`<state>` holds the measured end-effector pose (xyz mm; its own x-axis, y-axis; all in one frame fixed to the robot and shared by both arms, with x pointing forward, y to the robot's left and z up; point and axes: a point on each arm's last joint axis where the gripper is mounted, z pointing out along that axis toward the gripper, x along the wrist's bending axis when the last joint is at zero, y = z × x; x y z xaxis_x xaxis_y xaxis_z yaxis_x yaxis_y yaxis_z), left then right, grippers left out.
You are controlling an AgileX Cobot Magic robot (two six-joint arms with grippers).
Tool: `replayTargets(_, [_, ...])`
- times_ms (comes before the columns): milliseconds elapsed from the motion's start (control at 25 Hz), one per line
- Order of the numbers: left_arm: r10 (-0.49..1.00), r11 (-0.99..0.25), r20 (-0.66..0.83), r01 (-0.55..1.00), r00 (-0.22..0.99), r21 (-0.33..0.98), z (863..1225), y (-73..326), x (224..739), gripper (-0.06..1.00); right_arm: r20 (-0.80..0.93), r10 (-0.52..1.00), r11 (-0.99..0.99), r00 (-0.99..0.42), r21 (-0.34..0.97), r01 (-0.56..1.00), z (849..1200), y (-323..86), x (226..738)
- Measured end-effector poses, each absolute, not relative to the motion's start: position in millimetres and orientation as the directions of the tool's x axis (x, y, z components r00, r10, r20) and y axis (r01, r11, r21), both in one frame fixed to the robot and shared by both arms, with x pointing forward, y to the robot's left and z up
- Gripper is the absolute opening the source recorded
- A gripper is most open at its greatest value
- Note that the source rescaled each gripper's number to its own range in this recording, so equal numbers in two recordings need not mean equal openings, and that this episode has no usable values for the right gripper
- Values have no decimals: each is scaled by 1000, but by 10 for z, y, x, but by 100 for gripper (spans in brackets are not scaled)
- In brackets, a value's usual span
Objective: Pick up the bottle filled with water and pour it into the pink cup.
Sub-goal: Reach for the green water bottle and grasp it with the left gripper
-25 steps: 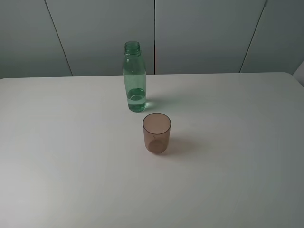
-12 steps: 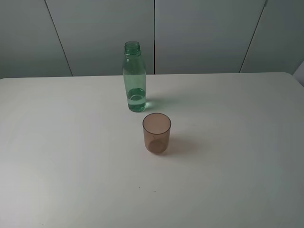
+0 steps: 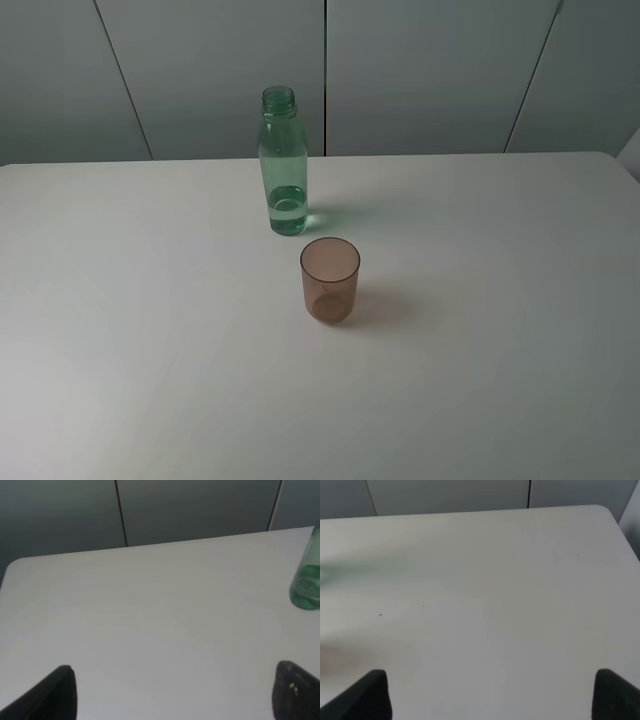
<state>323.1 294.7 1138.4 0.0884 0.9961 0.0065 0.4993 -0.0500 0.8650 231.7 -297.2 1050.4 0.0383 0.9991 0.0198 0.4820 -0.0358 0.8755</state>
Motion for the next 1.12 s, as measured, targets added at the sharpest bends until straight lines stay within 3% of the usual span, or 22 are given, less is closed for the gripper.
replayTargets(160, [993, -76, 13, 542, 119, 837, 11312, 2927, 3667, 99, 20, 999, -36, 38, 875, 482, 10504, -2972, 2317])
replayTargets(520, [952, -260, 107, 571, 289, 779, 10995, 2630, 4369, 99, 20, 999, -36, 38, 875, 482, 10504, -2972, 2317])
replayTargets(840, [950, -286, 115, 659, 291, 695, 10646, 2567, 4720, 99, 20, 999, -36, 38, 875, 482, 10504, -2972, 2317])
replayTargets(1120, [950, -299, 167, 621, 263, 725, 10373, 2687, 4719, 99, 20, 999, -36, 38, 875, 482, 10504, -2972, 2317])
